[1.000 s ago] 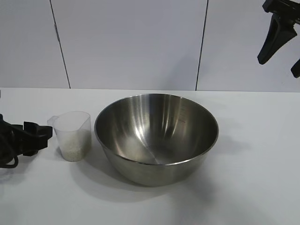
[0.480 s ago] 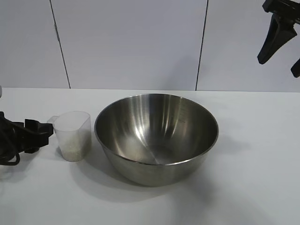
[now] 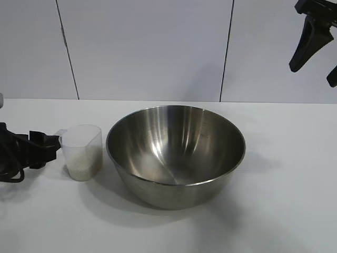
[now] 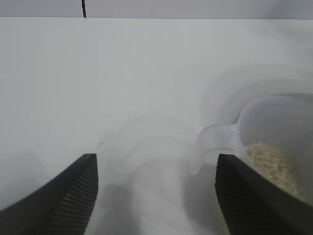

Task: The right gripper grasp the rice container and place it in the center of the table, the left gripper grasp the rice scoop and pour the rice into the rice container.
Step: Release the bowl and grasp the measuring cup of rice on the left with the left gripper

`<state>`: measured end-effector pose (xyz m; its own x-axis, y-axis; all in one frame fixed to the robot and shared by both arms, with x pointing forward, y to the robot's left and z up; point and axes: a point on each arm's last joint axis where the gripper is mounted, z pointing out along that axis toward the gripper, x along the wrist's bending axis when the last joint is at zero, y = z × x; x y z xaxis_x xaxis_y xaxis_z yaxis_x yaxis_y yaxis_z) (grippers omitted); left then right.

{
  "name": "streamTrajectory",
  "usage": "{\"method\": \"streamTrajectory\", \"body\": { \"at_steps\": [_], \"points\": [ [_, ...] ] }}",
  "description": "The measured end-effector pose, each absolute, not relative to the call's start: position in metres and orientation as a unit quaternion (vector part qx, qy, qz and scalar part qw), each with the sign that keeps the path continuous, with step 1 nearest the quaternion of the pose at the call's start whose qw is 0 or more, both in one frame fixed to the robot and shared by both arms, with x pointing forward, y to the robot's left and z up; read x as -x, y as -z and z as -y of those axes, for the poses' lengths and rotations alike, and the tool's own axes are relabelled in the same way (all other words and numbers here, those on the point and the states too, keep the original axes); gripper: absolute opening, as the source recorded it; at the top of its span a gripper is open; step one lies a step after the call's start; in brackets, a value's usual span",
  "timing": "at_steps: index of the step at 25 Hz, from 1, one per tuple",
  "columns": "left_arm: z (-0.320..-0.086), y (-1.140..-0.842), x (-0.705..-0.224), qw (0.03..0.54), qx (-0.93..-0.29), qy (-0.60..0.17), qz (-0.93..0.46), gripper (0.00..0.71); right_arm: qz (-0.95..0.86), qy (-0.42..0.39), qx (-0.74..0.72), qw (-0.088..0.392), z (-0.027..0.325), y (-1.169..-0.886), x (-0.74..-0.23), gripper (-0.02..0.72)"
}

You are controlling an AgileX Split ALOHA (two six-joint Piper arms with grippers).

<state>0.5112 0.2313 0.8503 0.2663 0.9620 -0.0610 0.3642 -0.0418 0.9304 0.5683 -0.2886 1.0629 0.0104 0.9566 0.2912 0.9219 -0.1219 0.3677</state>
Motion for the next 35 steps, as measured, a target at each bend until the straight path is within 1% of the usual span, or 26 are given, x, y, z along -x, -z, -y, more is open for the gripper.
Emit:
{"method": "streamTrajectory", "body": {
  "at_steps": [7, 19, 28, 30, 31, 33, 35],
  "points": [
    [-0.229, -0.83, -0.509, 0.448, -0.667, -0.298, -0.515, 0.496, -0.661, -0.239, -0.71, 0.037, 0.289, -1.063, -0.568, 0.463],
    [-0.222, -0.838, -0.53, 0.476, -0.66, -0.311, -0.491, 0.496, -0.659, -0.246, -0.71, 0.046, 0.289, -1.064, -0.57, 0.463],
    [-0.22, -0.839, -0.532, 0.481, -0.662, -0.31, -0.484, 0.496, -0.655, -0.253, -0.71, 0.054, 0.29, -1.064, -0.572, 0.463],
    [-0.22, -0.839, -0.532, 0.482, -0.661, -0.31, -0.484, 0.466, -0.655, -0.255, -0.71, 0.057, 0.29, -1.065, -0.573, 0.463],
    [-0.22, -0.839, -0.532, 0.482, -0.662, -0.309, -0.483, 0.426, -0.655, -0.255, -0.71, 0.057, 0.29, -1.065, -0.573, 0.463],
    [-0.219, -0.839, -0.531, 0.484, -0.665, -0.306, -0.48, 0.312, -0.655, -0.255, -0.71, 0.057, 0.29, -1.065, -0.573, 0.463],
    [-0.218, -0.839, -0.531, 0.485, -0.668, -0.303, -0.476, 0.177, -0.655, -0.255, -0.71, 0.057, 0.29, -1.065, -0.573, 0.463]
  ]
}}
